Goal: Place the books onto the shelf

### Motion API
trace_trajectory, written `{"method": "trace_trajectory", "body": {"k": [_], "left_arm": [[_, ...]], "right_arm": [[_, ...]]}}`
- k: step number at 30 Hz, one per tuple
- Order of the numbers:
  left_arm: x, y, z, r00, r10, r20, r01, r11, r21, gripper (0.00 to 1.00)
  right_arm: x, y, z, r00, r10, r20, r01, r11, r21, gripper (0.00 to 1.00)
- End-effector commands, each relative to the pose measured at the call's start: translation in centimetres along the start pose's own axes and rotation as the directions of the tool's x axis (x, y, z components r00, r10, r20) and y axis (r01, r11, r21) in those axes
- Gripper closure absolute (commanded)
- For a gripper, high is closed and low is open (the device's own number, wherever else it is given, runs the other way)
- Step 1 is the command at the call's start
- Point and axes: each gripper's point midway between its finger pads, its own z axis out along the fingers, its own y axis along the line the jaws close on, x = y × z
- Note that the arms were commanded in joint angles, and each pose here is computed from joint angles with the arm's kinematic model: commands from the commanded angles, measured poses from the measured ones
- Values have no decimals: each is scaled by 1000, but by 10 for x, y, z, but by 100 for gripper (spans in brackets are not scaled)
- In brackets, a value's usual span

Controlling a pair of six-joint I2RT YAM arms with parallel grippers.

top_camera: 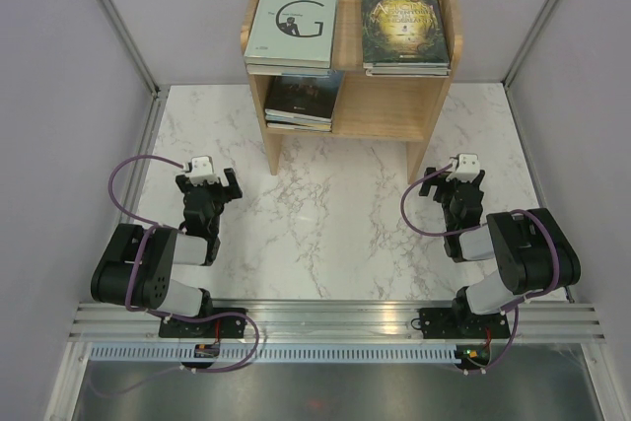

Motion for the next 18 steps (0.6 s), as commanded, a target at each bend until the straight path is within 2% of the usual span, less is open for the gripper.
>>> {"method": "trace_trajectory", "body": {"k": [1,18], "left_arm": [[-19,3,1,996,37,77,-37,999,-5,0],[-19,3,1,996,37,77,-37,999,-7,0]], "right_arm": [[-18,4,7,998,10,55,-9,1000,-20,2],[-18,2,7,999,18,51,-16,999,-31,2]]}}
